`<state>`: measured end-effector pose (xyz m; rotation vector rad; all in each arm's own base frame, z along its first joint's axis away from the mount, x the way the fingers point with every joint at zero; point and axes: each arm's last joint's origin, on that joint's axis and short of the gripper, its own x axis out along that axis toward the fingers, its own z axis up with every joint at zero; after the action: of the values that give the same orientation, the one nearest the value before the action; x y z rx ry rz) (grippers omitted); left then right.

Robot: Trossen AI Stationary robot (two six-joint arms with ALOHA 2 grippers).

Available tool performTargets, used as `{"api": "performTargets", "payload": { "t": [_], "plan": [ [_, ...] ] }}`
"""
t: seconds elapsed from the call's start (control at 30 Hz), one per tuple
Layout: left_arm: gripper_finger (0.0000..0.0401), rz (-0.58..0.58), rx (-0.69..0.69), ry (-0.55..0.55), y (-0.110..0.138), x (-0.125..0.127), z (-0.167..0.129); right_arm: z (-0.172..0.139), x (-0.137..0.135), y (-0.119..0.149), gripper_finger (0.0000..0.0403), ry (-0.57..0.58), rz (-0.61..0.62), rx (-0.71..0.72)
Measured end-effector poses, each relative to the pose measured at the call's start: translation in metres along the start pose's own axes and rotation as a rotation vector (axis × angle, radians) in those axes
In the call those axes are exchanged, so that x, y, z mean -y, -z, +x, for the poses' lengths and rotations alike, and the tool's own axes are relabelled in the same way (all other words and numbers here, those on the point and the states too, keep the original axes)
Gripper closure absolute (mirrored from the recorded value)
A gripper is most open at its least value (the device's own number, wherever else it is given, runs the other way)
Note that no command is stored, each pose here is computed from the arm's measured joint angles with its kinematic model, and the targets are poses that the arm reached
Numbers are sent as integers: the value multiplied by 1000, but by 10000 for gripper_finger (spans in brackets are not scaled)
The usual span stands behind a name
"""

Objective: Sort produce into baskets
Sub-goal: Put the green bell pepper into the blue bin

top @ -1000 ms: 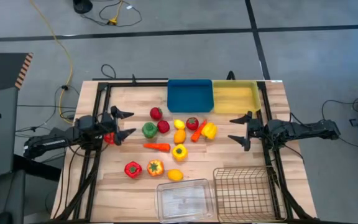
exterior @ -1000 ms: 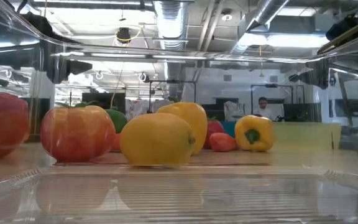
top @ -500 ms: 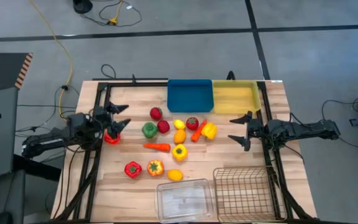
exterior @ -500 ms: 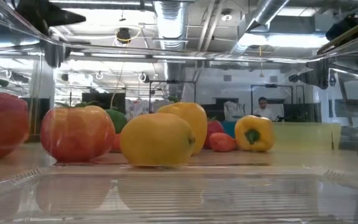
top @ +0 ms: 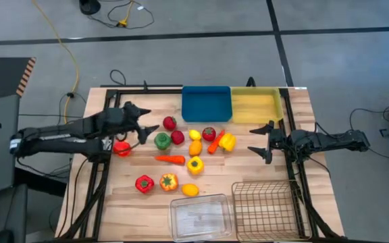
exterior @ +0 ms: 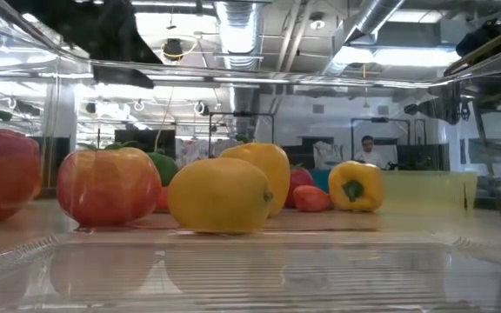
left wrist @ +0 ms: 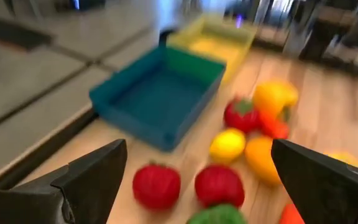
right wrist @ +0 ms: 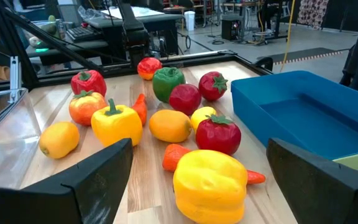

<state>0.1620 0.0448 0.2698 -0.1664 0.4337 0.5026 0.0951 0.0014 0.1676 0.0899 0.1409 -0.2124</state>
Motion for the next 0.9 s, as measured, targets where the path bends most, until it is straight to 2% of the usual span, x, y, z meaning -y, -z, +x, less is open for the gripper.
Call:
{"api": "performTargets", "payload": {
  "t": [0.17,0.33,0.6,0.9],
  "plan": [
    [14,58,-216,-38,-13,7,18,0,0,0,6,0,0,0],
    [14,36,-339,-13,-6,13,41,0,0,0,6,0,0,0],
    [14,22,-498,3,14,19,74,0,0,0,6,0,0,0],
    [14,6,-616,46,30,24,94,0,0,0,6,0,0,0]
  ]
}}
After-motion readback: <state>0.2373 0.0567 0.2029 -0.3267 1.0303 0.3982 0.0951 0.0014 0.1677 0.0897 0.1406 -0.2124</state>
